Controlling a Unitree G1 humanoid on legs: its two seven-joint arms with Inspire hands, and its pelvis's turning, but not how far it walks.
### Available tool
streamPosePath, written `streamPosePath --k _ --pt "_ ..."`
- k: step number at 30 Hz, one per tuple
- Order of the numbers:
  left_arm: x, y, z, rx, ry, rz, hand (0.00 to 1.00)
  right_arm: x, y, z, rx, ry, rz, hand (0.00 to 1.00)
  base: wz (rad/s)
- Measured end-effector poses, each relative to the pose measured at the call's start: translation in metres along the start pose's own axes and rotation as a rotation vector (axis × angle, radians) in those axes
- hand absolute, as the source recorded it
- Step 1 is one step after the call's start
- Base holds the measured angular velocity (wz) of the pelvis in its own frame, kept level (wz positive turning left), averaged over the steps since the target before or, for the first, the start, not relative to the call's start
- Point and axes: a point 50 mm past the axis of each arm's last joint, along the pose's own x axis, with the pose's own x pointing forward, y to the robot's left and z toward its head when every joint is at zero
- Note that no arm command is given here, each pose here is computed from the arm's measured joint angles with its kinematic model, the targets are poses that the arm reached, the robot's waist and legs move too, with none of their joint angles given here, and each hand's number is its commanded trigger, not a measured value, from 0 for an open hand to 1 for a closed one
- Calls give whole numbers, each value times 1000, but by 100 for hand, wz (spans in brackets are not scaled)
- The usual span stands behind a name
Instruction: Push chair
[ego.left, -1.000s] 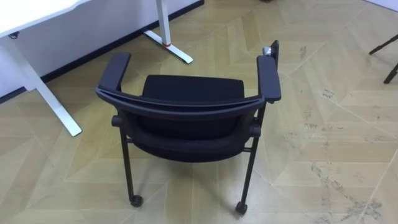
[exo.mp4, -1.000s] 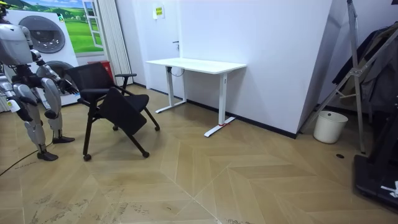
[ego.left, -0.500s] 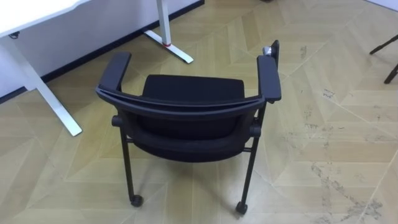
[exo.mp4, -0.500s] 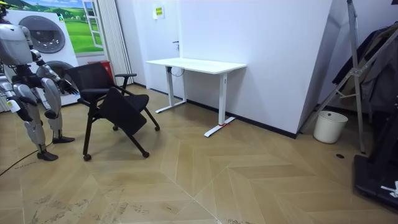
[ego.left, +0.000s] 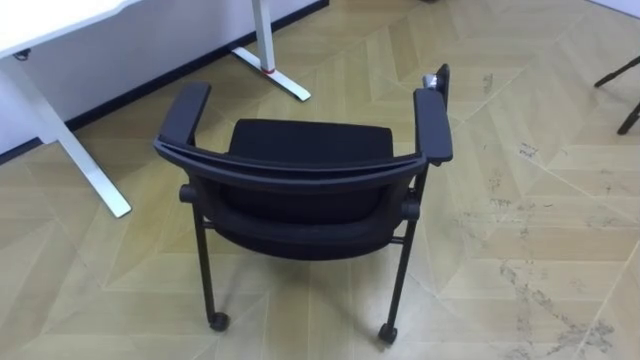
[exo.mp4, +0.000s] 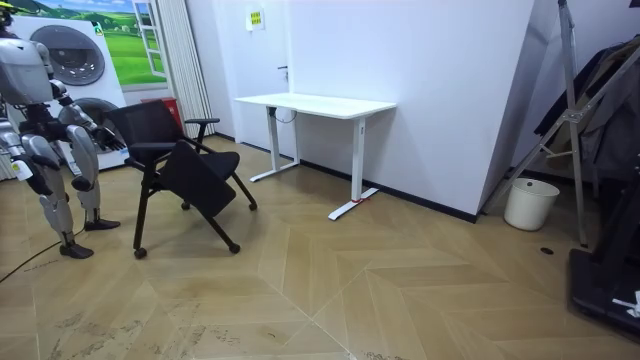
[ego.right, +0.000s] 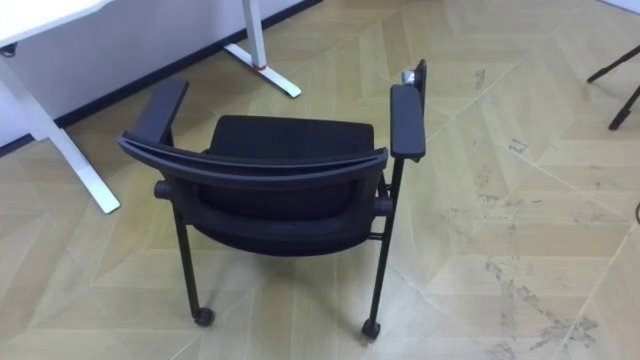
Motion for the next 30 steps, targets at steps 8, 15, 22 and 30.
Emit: streamPosePath --k 8,15,22,30 --pt "-1 23 -15 -157 77 204 0 -1 -6 -3 52 20 -36 0 0" --pt "1 50 -3 -213 34 394 0 -1 -11 -2 61 22 -70 0 3" --pt "4 60 42 -92 -158 510 0 0 -18 5 10 7 -102 0 5" --pt "-2 66 112 91 -472 602 0 1 -18 14 5 -13 -120 0 0"
